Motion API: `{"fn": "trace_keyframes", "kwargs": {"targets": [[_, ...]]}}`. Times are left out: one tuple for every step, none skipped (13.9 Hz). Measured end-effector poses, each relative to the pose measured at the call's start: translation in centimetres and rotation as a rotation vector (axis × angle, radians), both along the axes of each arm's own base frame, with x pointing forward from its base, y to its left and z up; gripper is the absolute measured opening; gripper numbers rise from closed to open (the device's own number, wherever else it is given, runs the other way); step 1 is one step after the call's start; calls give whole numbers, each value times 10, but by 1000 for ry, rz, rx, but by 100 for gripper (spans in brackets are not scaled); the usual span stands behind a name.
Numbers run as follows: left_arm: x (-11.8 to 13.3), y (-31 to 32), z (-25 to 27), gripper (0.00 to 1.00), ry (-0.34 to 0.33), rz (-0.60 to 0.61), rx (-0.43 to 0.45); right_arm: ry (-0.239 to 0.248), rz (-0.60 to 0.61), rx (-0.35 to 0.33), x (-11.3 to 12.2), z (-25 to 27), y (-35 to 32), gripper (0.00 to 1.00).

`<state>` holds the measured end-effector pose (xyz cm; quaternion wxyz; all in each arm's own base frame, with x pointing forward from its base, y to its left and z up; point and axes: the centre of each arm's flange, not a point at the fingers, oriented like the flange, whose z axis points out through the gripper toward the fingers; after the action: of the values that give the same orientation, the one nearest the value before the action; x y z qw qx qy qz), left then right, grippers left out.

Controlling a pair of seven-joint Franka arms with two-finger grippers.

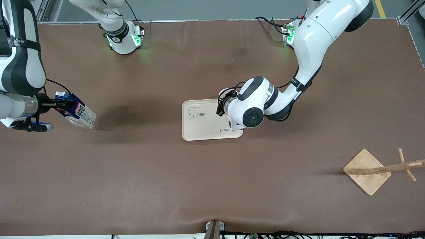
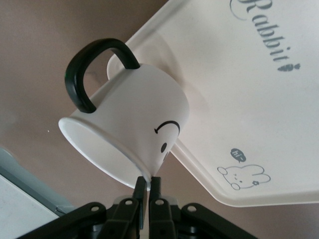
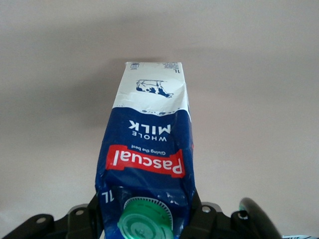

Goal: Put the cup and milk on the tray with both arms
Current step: 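Lower the mug onto the tray and open the left gripper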

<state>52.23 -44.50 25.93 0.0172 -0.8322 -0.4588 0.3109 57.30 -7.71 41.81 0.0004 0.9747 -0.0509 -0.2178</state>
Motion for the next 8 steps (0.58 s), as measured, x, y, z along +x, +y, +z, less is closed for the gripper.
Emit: {"fn": "trace_keyframes", "kwargs": {"targets": [[0,0,-4,6,-3,-4,10,-2,7,0,2,4,4,64],[-1,-1,-9,6,-6,-9,23,-4,12,0,5,7,7,64],[-3,-2,-15,6,-8,-14,37,-8,15,-1,7,11,8,64],[-5,-5,-19,6,-10,-19,45,-12,16,-2,9,13,9,64],[-6,-9,-20,6,-13,-24,47,-16,16,-3,11,15,9,64],[-7,-11,-19,6,-16,-27,47,-18,16,-3,12,16,9,64],[-7,-12,-19,6,-18,-28,46,-16,16,-3,13,17,9,64],[-6,-12,-19,9,-18,-27,46,-17,17,-3,15,18,9,64]]}}
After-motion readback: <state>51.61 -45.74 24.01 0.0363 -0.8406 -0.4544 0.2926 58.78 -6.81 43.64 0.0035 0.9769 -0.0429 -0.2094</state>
